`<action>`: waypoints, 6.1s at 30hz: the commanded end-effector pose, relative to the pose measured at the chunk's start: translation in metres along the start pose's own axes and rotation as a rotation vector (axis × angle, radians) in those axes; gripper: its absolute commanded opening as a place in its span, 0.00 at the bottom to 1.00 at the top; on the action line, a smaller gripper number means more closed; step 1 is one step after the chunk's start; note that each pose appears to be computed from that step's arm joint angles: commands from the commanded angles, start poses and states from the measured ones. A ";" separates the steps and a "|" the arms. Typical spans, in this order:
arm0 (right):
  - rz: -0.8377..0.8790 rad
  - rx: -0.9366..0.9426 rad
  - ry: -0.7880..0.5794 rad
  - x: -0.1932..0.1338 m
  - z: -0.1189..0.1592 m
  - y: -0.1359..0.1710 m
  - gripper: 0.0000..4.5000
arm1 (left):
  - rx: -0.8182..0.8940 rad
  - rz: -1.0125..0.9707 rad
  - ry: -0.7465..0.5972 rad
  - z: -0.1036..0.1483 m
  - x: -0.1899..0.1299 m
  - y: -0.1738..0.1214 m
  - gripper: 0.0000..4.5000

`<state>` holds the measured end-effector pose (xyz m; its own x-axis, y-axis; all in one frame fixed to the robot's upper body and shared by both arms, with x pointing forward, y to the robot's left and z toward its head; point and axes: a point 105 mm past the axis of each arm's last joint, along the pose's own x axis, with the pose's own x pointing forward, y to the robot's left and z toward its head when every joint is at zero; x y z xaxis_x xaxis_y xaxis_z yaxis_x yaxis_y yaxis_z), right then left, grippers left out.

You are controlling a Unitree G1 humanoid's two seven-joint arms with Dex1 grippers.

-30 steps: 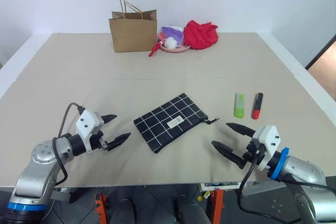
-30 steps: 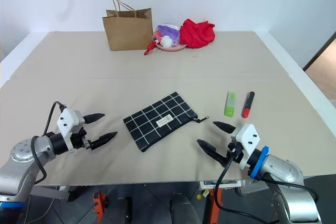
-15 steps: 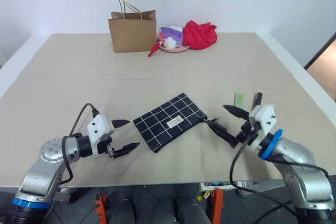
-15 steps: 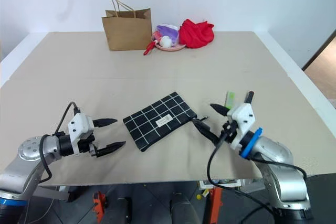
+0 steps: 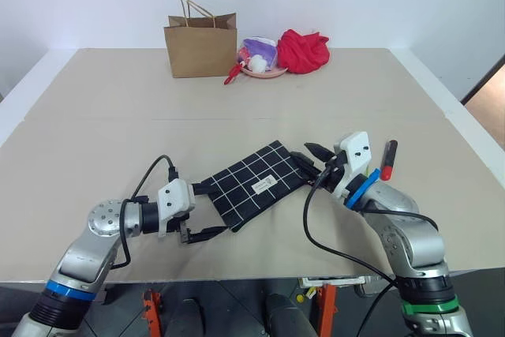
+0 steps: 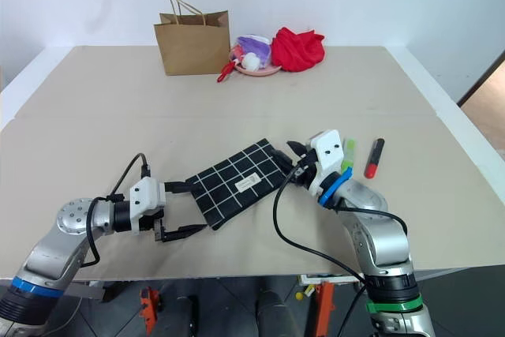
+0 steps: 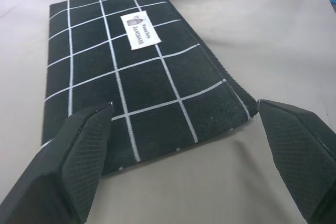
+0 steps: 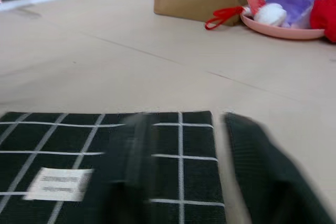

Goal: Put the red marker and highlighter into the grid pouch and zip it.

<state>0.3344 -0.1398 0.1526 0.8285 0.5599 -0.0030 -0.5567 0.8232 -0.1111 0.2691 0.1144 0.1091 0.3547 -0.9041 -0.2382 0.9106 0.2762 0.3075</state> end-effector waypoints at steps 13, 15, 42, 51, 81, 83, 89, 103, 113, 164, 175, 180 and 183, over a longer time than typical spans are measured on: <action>-0.076 -0.049 0.145 0.014 -0.041 -0.001 0.02 | 0.169 -0.038 0.016 0.005 -0.001 0.000 1.00; -0.091 -0.056 0.171 0.013 -0.046 -0.003 0.02 | 0.174 -0.033 0.014 0.005 -0.001 0.001 1.00; -0.108 -0.051 0.152 0.007 -0.044 0.003 0.02 | 0.567 0.046 0.060 0.001 0.039 0.013 1.00; -0.107 -0.054 0.151 0.005 -0.043 0.004 0.01 | 0.645 0.033 0.082 -0.004 0.049 0.014 0.95; -0.063 -0.063 -0.045 -0.052 0.028 -0.012 0.85 | 0.144 -0.040 -0.176 0.033 0.025 0.038 0.00; -0.025 -0.051 -0.034 -0.060 0.025 -0.009 1.00 | 0.135 -0.044 -0.181 0.036 0.024 0.039 0.00; 0.092 -0.078 0.027 -0.063 0.007 0.013 1.00 | 0.143 -0.041 -0.177 0.038 0.023 0.041 0.00; 0.036 -0.018 -0.012 -0.051 0.003 0.001 0.94 | 0.155 -0.058 -0.157 0.034 0.023 0.030 0.00; 0.062 0.029 -0.033 -0.048 0.004 0.008 0.02 | 0.135 -0.012 -0.171 0.036 0.022 0.037 0.00; 0.188 0.115 -0.012 -0.037 0.033 0.031 1.00 | 0.327 -0.018 -0.246 0.053 0.023 0.036 0.00; -0.443 0.010 0.103 -0.042 0.007 -0.079 1.00 | 0.354 -0.046 -0.246 0.052 0.016 0.035 0.00; -0.538 -0.025 0.180 -0.041 -0.021 -0.084 1.00 | 0.352 -0.027 -0.242 0.050 0.015 0.039 0.00; -0.516 0.011 0.145 -0.038 -0.018 -0.076 1.00 | 0.352 -0.018 -0.235 0.048 0.015 0.041 0.00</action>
<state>0.3468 -0.2260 0.1214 0.9826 0.0640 -0.1743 -0.0853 0.9894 -0.1176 0.2982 0.0938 0.1495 0.2279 -0.9708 -0.0748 0.8094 0.1462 0.5688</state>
